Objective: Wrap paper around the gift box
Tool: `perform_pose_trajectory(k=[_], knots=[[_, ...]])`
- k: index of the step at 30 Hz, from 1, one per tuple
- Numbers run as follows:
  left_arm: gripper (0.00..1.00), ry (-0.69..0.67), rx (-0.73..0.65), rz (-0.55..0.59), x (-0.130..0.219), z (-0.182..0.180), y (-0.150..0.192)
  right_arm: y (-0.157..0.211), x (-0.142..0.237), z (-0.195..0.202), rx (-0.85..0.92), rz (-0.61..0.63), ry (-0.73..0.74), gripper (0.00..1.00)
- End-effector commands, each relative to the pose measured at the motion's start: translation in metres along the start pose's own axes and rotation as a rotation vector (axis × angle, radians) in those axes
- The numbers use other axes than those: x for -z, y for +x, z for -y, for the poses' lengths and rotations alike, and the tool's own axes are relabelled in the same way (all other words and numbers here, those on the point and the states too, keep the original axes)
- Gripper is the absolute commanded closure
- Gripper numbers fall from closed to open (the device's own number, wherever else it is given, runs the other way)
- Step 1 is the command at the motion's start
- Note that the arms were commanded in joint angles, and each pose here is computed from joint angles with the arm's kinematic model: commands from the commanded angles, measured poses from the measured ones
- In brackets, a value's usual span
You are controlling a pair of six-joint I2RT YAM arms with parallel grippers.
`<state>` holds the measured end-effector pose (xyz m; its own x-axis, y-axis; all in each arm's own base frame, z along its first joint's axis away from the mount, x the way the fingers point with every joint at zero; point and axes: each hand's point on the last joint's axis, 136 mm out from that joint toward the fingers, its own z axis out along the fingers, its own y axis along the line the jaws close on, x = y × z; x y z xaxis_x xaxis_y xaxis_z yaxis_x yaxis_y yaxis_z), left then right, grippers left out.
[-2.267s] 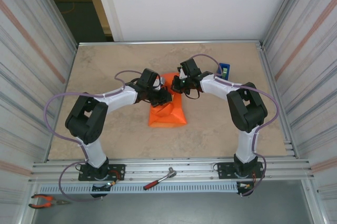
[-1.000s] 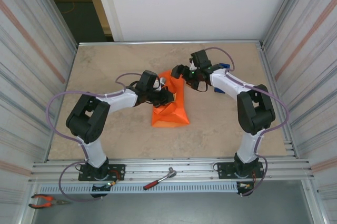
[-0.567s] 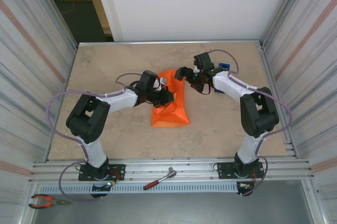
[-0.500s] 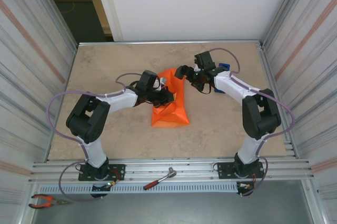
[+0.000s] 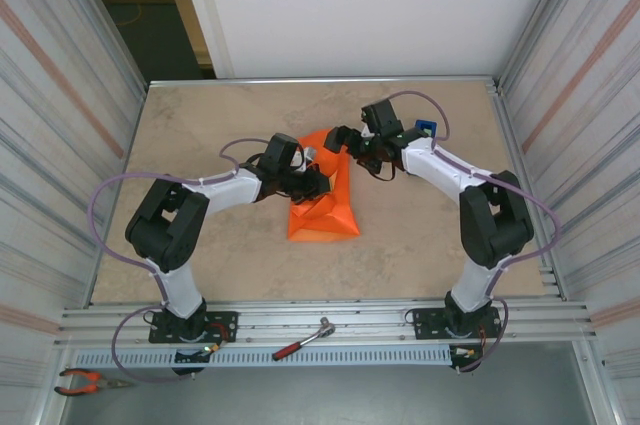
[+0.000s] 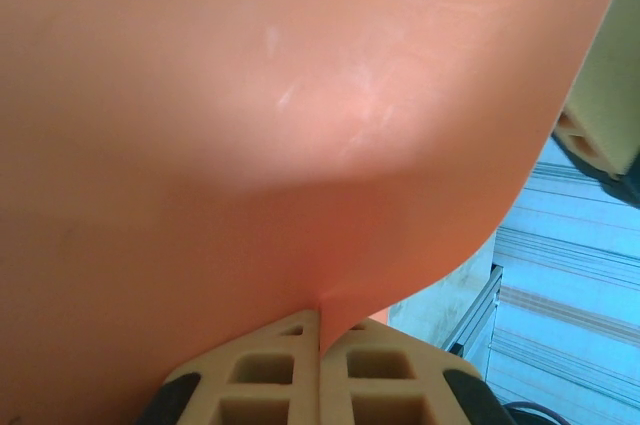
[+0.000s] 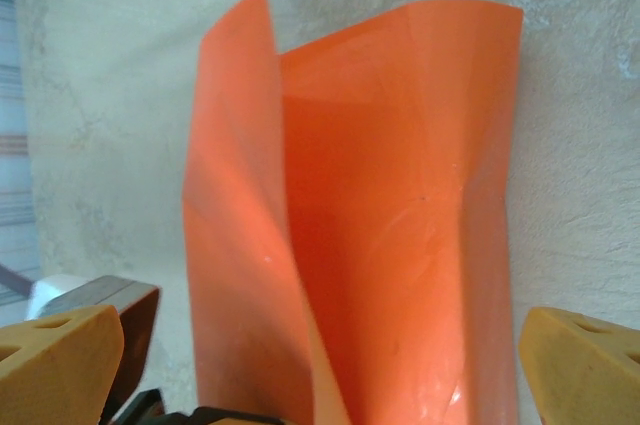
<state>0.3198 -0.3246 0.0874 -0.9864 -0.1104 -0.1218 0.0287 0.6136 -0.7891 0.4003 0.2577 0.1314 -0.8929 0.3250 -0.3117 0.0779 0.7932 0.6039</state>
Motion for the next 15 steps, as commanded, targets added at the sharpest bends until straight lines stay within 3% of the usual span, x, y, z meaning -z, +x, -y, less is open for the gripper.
perform_pose_trajectory(k=[1,8,13,15], knots=[[1.00,-0.238,0.139,-0.165,-0.020,-0.081,0.056,0.011,-0.020,0.011,-0.001,-0.046,0.058,0.00],[1.00,-0.230,0.133,-0.163,-0.019,-0.077,0.055,0.030,-0.041,0.034,-0.027,-0.103,0.098,0.04],[1.00,-0.208,0.113,-0.170,-0.018,-0.070,0.054,0.037,-0.044,0.046,-0.060,-0.122,0.090,0.18],[0.95,-0.187,0.094,-0.180,-0.016,-0.062,0.053,0.038,-0.044,0.048,-0.069,-0.125,0.081,0.24]])
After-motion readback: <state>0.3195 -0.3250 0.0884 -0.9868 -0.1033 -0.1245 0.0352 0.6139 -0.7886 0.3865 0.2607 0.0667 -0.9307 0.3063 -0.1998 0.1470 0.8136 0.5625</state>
